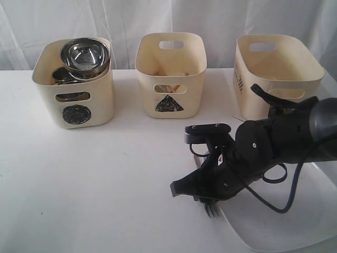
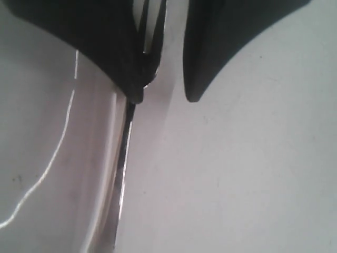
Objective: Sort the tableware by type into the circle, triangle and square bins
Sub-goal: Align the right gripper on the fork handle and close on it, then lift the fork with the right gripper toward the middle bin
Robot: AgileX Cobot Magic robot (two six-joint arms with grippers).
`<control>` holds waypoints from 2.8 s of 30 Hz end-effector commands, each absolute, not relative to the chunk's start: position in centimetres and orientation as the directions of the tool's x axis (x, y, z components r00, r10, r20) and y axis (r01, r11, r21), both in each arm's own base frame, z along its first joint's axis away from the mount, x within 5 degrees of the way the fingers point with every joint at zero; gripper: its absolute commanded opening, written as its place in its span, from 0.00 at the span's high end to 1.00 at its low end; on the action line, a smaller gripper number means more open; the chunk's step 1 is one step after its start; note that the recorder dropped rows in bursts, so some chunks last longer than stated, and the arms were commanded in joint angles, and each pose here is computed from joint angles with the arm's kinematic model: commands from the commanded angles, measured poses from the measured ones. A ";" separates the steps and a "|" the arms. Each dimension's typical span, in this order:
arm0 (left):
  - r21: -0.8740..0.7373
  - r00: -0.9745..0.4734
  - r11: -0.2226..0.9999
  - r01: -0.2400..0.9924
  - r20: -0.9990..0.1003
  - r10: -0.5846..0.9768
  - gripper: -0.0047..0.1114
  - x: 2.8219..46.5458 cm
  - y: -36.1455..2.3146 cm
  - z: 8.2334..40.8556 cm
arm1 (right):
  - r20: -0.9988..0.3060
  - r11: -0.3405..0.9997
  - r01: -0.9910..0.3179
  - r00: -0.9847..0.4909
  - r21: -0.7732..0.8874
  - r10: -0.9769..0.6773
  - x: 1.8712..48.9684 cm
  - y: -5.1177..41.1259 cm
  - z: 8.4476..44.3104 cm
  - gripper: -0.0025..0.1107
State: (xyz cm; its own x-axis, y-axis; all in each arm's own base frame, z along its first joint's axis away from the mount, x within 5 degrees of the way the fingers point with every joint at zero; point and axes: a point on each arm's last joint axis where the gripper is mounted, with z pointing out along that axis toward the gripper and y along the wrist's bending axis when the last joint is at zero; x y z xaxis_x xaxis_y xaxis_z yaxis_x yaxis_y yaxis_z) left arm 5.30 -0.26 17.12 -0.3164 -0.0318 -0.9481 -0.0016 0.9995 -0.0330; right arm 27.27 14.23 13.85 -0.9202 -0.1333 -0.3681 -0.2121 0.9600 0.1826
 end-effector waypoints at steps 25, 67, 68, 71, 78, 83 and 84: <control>-0.043 -0.313 0.999 -0.006 -0.949 -0.042 0.96 5.3 -0.3 17.0 | -0.420 0.962 -0.221 -0.897 0.164 -0.134 29.7 14.1 16.1 0.59; -0.043 -0.313 0.999 -0.006 -0.949 -0.042 0.96 5.3 -0.3 17.0 | -0.319 0.966 -0.206 -0.936 0.153 -0.149 29.4 14.2 14.5 0.60; -0.043 -0.313 0.999 -0.006 -0.949 -0.042 0.96 5.3 -0.3 17.0 | -0.321 0.966 -0.216 -0.933 0.144 -0.161 29.4 14.1 14.5 0.60; -0.043 -0.313 0.999 -0.006 -0.949 -0.042 0.96 5.3 -0.3 17.0 | -0.325 0.964 -0.233 -0.928 0.128 -0.181 29.4 14.0 14.5 0.60; -0.043 -0.313 0.999 -0.006 -0.949 -0.042 0.96 5.3 -0.3 17.0 | -0.330 0.973 -0.200 -0.932 0.115 -0.152 29.6 13.8 14.4 0.60; -0.043 -0.313 0.999 -0.006 -0.949 -0.042 0.96 5.3 -0.3 17.0 | -0.334 0.973 -0.200 -0.930 0.117 -0.151 29.8 13.9 14.7 0.60; -0.043 -0.313 0.999 -0.006 -0.949 -0.042 0.96 5.3 -0.3 17.0 | -0.338 0.972 -0.201 -0.929 0.118 -0.151 30.0 14.0 14.9 0.60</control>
State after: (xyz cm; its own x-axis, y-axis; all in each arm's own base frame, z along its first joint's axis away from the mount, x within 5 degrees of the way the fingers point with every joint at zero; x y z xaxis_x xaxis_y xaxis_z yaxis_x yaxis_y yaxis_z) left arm 5.30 -0.26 17.12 -0.3165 -0.0303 -0.9481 -0.0017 0.9995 -0.0313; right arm 29.59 14.14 14.55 -0.9314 -0.1565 -0.3286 -0.2059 0.9711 0.1211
